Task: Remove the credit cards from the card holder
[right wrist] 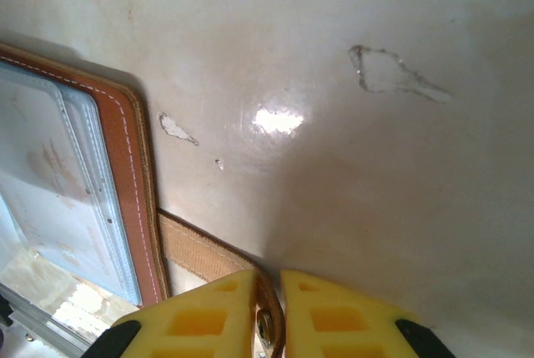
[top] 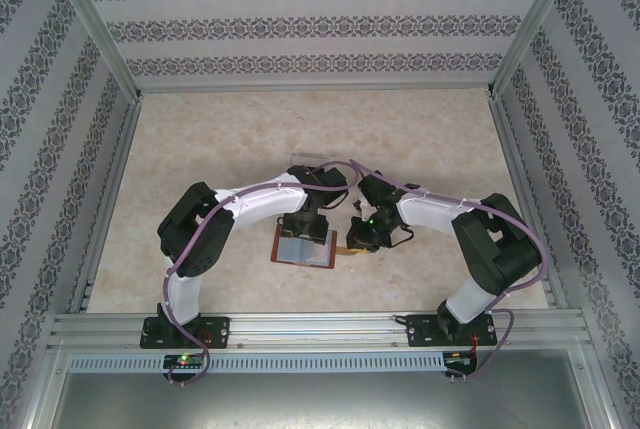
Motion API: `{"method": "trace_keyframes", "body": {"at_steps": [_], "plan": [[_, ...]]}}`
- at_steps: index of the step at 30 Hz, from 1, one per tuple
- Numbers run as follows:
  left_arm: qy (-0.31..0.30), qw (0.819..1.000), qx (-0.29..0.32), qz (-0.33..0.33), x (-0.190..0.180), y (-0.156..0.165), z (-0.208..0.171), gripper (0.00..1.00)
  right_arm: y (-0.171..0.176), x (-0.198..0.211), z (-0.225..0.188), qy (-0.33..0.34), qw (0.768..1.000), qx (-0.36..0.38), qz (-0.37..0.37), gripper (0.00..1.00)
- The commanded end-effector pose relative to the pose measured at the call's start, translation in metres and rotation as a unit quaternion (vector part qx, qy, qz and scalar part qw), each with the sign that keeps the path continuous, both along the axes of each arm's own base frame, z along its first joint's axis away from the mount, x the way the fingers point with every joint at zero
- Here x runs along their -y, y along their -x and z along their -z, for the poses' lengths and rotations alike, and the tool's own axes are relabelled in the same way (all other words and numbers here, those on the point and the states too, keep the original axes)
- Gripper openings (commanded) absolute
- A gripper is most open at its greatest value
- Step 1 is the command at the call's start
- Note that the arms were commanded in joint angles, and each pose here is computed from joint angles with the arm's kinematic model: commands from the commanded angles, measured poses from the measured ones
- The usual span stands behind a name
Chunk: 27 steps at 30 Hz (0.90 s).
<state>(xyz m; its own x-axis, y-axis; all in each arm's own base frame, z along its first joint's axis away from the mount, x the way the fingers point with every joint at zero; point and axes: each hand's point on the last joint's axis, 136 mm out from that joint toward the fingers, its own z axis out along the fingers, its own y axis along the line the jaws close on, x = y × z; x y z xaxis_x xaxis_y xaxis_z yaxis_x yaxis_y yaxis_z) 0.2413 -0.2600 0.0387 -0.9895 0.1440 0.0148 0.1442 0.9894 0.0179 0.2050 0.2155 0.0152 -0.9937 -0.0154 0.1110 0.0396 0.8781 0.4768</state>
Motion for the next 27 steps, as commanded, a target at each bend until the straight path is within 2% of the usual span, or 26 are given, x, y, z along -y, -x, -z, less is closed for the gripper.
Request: {"method": "trace_keyframes", "body": {"at_steps": [1,9,17,23,27], "plan": [[-0.041,0.999,0.0,0.012,-0.02,0.01,-0.007,0.58,0.004,0.01,0.002,0.018,1.0,0.002,0.002,0.17],[-0.058,0.998,0.002,0.004,-0.045,0.013,-0.007,0.41,0.002,0.011,0.001,0.021,1.0,0.002,0.004,0.17],[-0.059,0.998,0.003,0.003,-0.056,0.014,-0.007,0.16,-0.001,0.011,0.001,0.025,1.0,0.004,0.004,0.16],[-0.058,0.998,-0.007,-0.002,-0.064,0.019,0.003,0.06,-0.005,0.01,0.002,0.029,1.0,0.006,0.005,0.13],[-0.059,0.998,-0.016,-0.004,-0.069,0.024,0.012,0.03,-0.009,0.01,0.003,0.031,0.999,0.006,0.006,0.11]]}}
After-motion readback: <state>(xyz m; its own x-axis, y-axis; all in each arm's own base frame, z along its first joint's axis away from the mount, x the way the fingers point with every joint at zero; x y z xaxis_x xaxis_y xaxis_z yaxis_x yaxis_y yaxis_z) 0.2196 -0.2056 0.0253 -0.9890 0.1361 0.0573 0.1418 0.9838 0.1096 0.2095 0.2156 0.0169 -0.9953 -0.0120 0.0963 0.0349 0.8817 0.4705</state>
